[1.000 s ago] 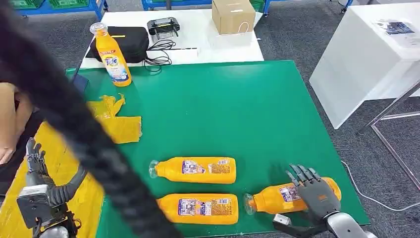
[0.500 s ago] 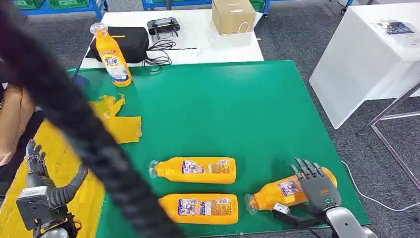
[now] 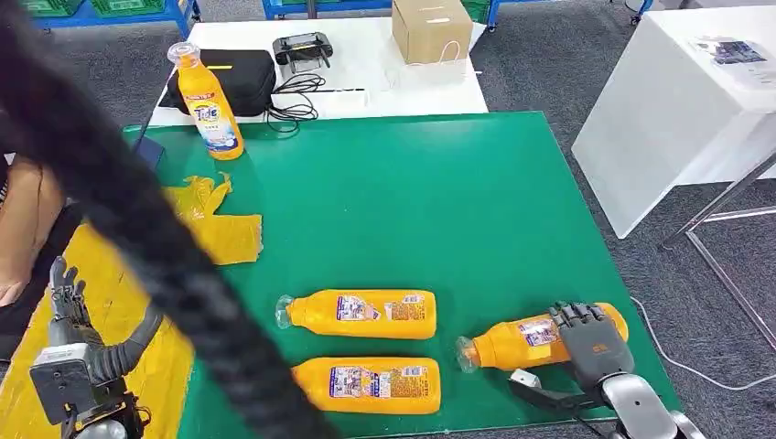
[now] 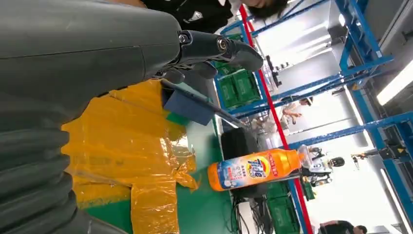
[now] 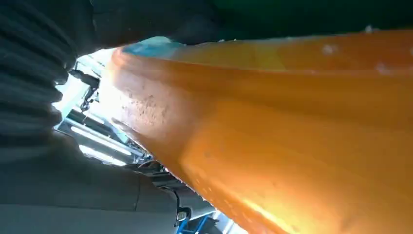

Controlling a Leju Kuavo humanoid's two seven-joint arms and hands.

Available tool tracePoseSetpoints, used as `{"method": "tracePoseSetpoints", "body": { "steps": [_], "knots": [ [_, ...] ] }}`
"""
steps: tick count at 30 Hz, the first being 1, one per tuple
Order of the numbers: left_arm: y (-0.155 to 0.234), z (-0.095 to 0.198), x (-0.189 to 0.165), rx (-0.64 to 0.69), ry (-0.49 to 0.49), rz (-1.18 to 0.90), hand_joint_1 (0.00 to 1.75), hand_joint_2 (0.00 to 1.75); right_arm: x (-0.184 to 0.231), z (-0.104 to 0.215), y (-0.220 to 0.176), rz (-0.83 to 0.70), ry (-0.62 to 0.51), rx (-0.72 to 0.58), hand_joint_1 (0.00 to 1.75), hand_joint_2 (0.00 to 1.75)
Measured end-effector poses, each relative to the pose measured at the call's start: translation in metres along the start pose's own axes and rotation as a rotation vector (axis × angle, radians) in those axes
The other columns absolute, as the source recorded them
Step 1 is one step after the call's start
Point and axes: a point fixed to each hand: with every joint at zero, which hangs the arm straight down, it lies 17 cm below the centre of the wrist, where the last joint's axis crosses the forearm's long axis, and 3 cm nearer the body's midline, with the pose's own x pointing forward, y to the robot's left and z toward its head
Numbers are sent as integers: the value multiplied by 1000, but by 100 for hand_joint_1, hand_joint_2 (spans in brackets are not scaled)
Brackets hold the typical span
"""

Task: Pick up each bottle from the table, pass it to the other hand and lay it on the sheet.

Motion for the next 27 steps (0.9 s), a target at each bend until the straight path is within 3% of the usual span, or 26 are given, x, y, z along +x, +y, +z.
{"method": "tracePoseSetpoints", "body": {
  "steps": [3, 4, 9, 27],
  "knots": [
    [0, 0, 0, 0, 0, 1, 0, 175, -1, -5, -1, -4, 4, 1, 162, 175],
    [0, 0, 0, -1, 0, 1, 0, 175, -1, -6, -1, -8, 3, 2, 173, 175],
    [0, 0, 1, 0, -1, 2, 0, 175, 0, -10, -3, -55, 7, 1, 175, 175],
    [3, 4, 9, 11, -9, 2, 0, 175, 4, -21, -50, -329, 110, -215, 175, 175]
  ]
}}
